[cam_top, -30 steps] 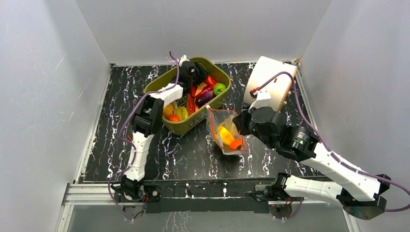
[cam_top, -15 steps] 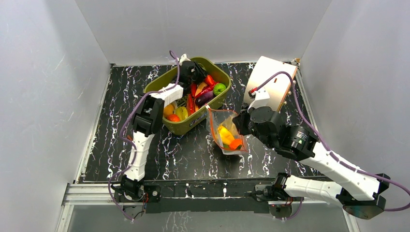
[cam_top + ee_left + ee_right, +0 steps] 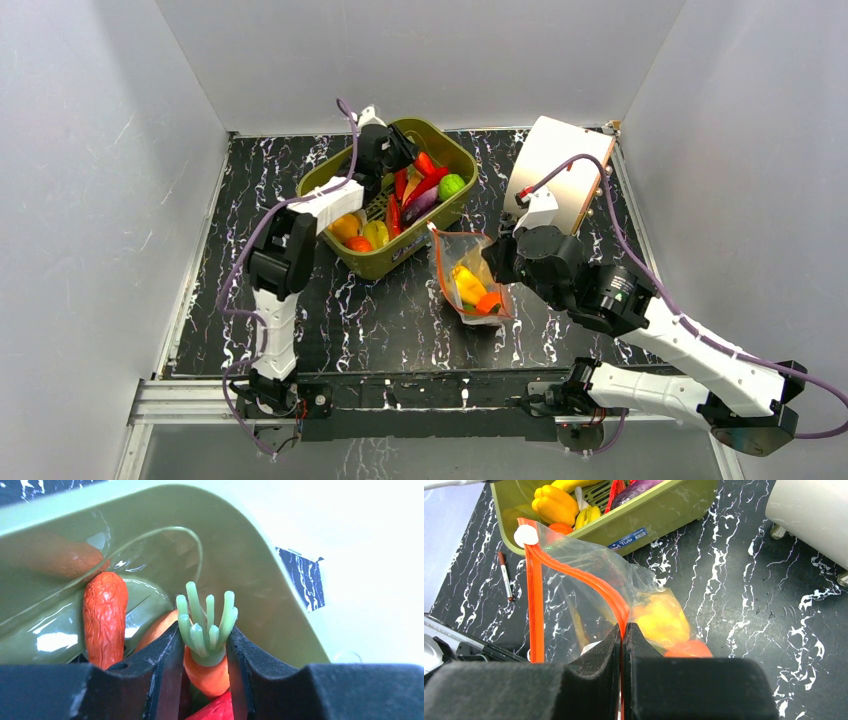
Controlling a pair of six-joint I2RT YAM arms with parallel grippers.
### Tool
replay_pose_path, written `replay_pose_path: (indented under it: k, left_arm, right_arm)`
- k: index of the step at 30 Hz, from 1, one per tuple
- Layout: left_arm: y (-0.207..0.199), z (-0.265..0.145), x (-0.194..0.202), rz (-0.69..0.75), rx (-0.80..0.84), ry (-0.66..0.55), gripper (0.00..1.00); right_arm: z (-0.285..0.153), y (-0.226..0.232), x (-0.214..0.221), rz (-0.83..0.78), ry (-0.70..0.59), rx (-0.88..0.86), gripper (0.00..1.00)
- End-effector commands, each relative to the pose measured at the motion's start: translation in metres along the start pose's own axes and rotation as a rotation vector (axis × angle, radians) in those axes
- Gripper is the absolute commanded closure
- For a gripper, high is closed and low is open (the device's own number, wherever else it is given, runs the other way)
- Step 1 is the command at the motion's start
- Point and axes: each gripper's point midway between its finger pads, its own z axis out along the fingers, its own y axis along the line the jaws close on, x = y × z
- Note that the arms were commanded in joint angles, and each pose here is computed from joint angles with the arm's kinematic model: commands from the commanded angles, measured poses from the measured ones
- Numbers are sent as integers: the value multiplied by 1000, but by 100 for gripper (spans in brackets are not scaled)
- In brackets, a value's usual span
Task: Place the food in the zip-top bag and seal the zipper
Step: Pick up the fake vegetable from the bin.
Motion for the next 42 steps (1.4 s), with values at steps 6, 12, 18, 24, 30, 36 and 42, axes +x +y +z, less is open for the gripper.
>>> replay_pose_path:
  k: [6,12,18,24,30,36,42]
  left_arm:
    - [-33,-75,-64,118,47,-140,86]
    - [-31,-113,-71,209,24,-129,87]
    - [-18,-151,-86,314,-43,-183,87]
    - [-22,-182,-100,373,-63,-193,87]
    - [-32,-218,-100,392,-25,-145,87]
    - [-48,-262,-111,375,15,-147,87]
    - [-87,-309,-103,255,206,-96,87]
  right_arm:
    - [1,18,-13,106,-44,-57,100]
    - [6,21,-9,157,-22,-42,100]
    - [13,29,-6,165,14,-48,100]
    - [17,29,-8,234,5,-16,100]
    - [23,35,-8,247,27,-9,100]
    - [27,35,-8,261,25,10,100]
    - [29,45,-12,258,24,-35,100]
